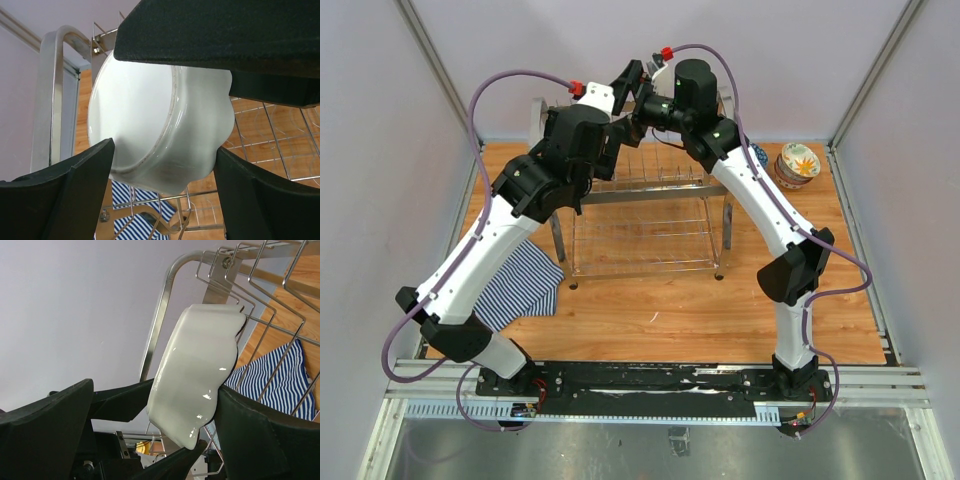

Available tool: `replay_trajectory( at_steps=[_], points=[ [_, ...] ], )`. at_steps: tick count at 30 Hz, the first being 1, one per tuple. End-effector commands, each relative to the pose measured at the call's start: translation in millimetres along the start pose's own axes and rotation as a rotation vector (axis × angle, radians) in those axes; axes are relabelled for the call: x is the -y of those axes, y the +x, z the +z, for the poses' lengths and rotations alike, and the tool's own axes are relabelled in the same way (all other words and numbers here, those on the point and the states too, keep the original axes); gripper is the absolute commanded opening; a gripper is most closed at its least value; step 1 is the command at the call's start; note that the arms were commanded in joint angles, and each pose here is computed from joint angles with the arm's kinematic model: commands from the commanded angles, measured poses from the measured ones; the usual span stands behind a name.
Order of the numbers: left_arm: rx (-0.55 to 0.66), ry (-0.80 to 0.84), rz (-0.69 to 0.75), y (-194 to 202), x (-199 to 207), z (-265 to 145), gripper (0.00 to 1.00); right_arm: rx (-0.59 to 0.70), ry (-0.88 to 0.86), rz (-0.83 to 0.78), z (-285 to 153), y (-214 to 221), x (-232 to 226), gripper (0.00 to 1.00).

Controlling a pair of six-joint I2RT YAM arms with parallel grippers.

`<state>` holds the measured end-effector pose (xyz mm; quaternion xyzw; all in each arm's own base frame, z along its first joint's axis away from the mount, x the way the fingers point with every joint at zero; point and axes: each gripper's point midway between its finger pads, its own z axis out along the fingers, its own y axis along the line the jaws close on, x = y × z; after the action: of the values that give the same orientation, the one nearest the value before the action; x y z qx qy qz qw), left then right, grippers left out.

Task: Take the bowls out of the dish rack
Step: Adjust the bowl in the dish rack, then pick up the bowl from the dish rack.

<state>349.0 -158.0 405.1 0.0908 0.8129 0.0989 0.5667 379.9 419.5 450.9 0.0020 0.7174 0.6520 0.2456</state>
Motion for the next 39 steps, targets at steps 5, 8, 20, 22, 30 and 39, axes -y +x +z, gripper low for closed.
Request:
replay_trajectory(
  at_steps=[5,8,20,22,30,39],
  points=[
    [0.019,-0.099,0.019,-2,-13,8,0.82,-0.023,-0.127,-0.041,-1,10,-44,0.98],
    [0.024,-0.125,0.027,-3,-17,9,0.81,-0.025,-0.130,-0.041,-1,12,-45,0.99],
    [0.067,-0.223,0.052,-10,-30,7,0.74,-0.033,-0.142,-0.034,1,14,-49,0.99],
    [0.077,-0.230,0.048,-12,-32,6,0.72,-0.033,-0.142,-0.033,1,14,-49,0.98],
    [0.099,-0.248,0.035,-19,-40,0,0.64,-0.029,-0.142,-0.030,1,13,-49,0.99],
    [0.129,-0.255,0.003,-30,-49,-9,0.63,-0.021,-0.148,-0.029,1,10,-48,0.98]
  ],
)
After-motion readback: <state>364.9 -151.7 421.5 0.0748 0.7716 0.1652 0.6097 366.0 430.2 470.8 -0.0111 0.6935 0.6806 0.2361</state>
